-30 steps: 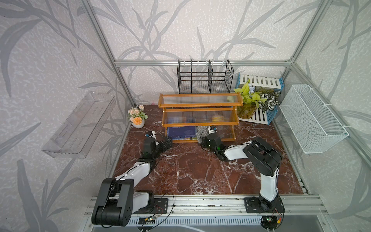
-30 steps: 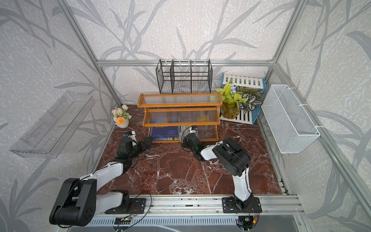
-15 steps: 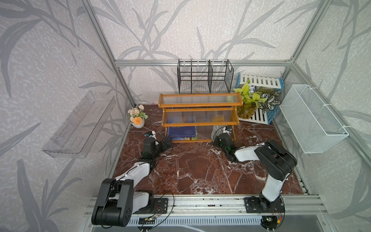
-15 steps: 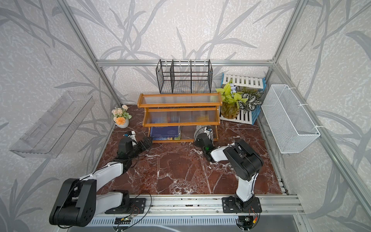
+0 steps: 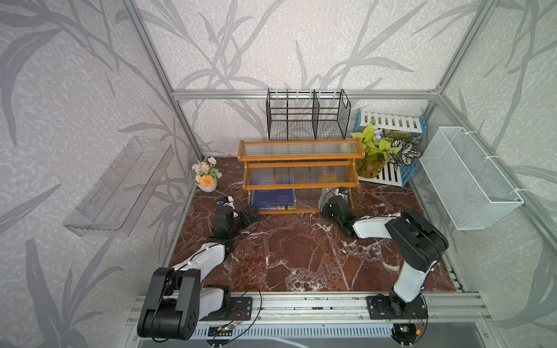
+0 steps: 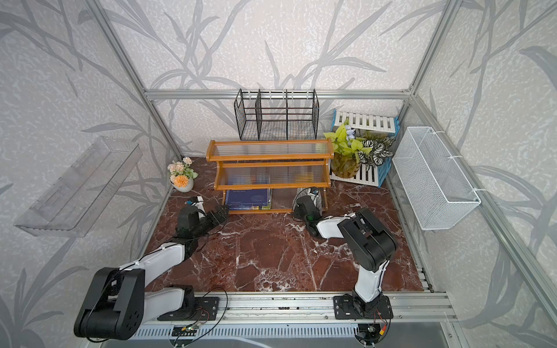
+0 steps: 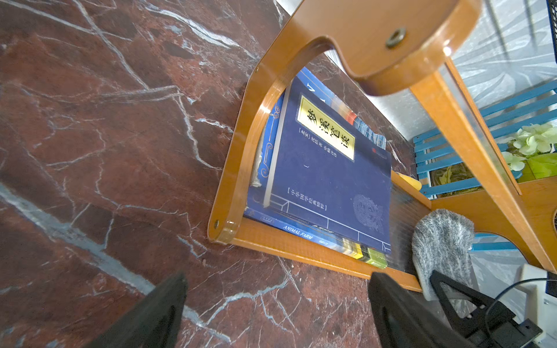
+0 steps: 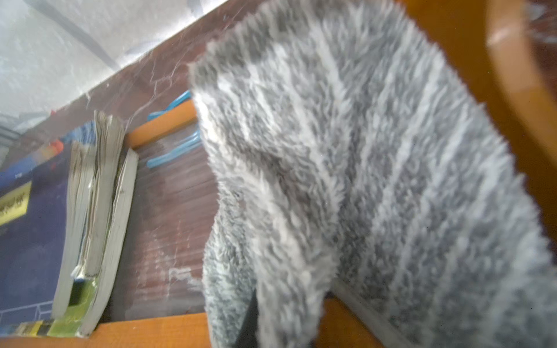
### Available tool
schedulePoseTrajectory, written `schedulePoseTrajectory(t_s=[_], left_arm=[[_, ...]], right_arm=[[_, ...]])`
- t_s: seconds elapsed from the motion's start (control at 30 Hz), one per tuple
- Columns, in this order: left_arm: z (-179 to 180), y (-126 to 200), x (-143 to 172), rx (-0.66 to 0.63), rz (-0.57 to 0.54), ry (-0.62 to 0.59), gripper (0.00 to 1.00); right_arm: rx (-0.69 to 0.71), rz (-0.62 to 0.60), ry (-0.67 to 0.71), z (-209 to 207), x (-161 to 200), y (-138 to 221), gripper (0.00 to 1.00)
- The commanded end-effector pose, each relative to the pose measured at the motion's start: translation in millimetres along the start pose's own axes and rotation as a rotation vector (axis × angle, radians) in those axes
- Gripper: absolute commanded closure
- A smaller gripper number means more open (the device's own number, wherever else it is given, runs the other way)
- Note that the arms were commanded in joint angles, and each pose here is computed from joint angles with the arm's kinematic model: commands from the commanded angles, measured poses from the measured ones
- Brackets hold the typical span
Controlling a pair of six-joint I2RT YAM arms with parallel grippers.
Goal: Wipe the bookshelf clean with a cloth
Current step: Wipe the dust from the shelf.
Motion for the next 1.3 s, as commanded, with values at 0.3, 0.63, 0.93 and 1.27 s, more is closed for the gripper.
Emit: schedulePoseTrajectory(t_s=[0.3,0.63,0.93,1.27], left_arm=[[-7,5,-9,0.025,-0.028,-0.006,0.02],[-6,5,-10,0.015,-0.035,-0.005,0.02],[-6,6,-14,0.008,-0.049,-0.001,0.02],[-8,8,-15,0.02,-0.05,0.004,0.02]], right_arm=[[-0.115,0.074,0.105,75,24,-20,1.0],[0.1,-0.011,-0.01,-7,-12,3,1.0],[0.285,-0.049,-0.11,-77,-38,37,1.0],[-0.009,0.048,0.061,-17,-32,26,1.0]])
Point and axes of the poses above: each gripper's point midway between its finger pads, its own y axis back along the fingers, its own z axis along the line the jaws close on, x = y × z, the point moved 8 cm from there along y, back along the fingers, and after that the axes turned 4 degrees about -y, right-handed, at the moved point
